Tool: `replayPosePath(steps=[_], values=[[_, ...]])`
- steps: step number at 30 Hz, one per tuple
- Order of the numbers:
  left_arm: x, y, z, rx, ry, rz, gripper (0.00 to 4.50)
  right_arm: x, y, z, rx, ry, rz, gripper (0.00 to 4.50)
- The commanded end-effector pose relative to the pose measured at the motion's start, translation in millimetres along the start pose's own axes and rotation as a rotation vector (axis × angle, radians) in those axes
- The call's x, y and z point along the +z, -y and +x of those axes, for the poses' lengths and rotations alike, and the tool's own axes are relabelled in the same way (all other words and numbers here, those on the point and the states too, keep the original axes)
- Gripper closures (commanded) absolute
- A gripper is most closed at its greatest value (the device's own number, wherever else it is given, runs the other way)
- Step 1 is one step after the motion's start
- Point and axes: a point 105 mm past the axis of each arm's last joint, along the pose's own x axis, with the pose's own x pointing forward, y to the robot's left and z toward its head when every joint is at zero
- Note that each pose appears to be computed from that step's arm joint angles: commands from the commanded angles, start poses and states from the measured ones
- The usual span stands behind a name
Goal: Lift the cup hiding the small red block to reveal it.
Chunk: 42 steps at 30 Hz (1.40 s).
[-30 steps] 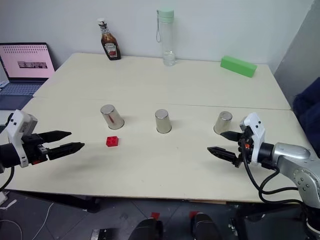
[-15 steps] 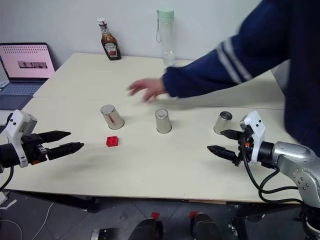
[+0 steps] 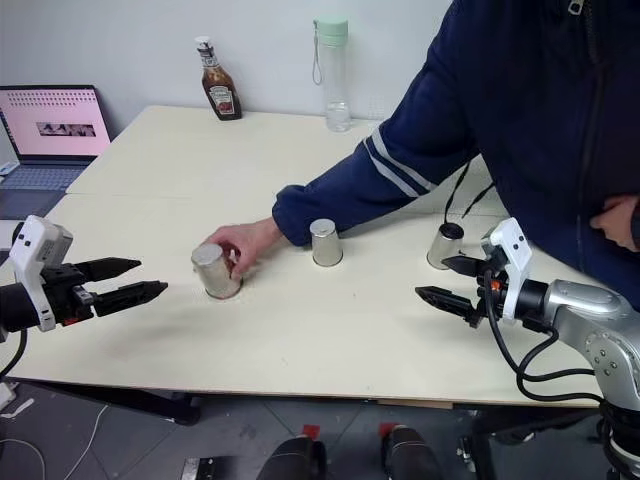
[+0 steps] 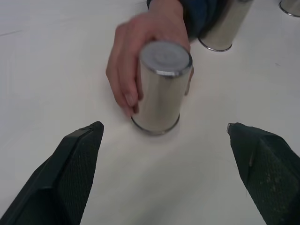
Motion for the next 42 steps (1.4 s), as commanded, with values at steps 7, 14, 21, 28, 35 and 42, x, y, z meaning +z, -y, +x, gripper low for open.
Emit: replayPosePath(steps=[7,14,21,28,35,42], values=[[10,-3,-4,0.007,0.006,0.04,0.01,11,-3,-4,0.002,0.029,-0.04,0.0],[11,-4,-4,0.008,0.002,0.046,0.01,12,-1,-2,0.0,0.035,-0.04,0.0],[11,-5,-6,0.012,-0.007,0.051,0.01,12,-1,-1,-0.001,0.034,-0.039,0.0],[14,-7,-5,0.015,-0.007,0.059,0.01,13,-1,0,-0.001,0.04,-0.039,0.0],[14,-6,-4,0.005,-0.002,0.056,0.01,12,-2,-1,-0.001,0.035,-0.037,0.0],[16,6,-1,-0.047,-0.006,0.062,0.01,14,-5,-2,0.016,0.037,-0.041,0.0]])
